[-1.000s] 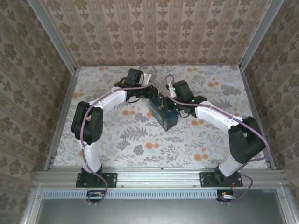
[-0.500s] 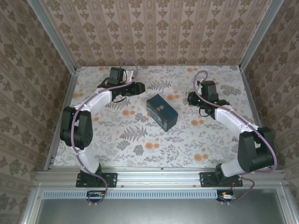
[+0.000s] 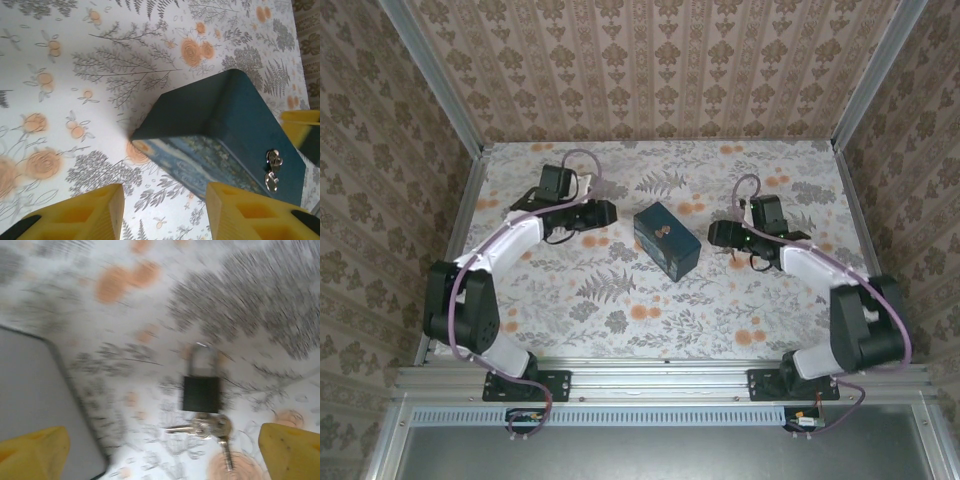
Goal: Unlock a padlock with a key
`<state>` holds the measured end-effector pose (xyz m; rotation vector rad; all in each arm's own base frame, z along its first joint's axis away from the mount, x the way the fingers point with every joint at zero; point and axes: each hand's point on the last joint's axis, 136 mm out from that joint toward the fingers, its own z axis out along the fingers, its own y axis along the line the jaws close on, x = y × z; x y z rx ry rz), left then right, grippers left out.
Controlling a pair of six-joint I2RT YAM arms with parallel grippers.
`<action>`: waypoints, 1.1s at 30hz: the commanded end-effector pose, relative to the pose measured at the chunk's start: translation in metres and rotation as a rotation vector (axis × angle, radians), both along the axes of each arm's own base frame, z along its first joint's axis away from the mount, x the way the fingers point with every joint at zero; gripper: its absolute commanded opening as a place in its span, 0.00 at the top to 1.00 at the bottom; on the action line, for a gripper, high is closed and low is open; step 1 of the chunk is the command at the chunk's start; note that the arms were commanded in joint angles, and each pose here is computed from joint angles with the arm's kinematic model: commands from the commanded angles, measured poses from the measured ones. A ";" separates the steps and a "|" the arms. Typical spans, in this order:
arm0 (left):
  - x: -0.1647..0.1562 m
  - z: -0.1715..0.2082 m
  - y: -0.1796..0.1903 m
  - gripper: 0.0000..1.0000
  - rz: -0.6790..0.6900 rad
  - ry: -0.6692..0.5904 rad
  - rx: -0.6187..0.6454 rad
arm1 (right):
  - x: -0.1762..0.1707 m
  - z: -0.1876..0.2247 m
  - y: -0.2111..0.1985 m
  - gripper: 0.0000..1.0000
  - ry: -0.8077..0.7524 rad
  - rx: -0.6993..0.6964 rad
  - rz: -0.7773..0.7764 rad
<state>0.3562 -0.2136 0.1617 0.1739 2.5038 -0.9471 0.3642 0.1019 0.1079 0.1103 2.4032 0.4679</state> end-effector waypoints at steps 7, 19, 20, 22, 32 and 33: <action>-0.009 0.001 0.033 0.53 0.049 0.000 0.039 | -0.048 0.063 0.111 0.00 -0.148 -0.084 0.497; -0.013 0.017 0.034 0.53 0.041 -0.035 0.039 | -0.032 -0.003 0.109 0.00 -0.047 -0.397 0.517; -0.013 0.017 0.034 0.53 0.041 -0.035 0.037 | -0.031 -0.004 0.111 0.00 -0.051 -0.393 0.517; -0.012 0.018 0.035 0.53 0.042 -0.039 0.037 | -0.032 -0.004 0.118 0.04 -0.062 -0.367 0.536; -0.012 0.024 0.042 0.53 0.063 -0.052 0.035 | -0.023 0.022 0.150 0.32 -0.035 0.273 0.328; -0.012 0.027 0.043 0.53 0.067 -0.057 0.034 | -0.022 0.025 0.157 0.31 -0.025 0.389 0.295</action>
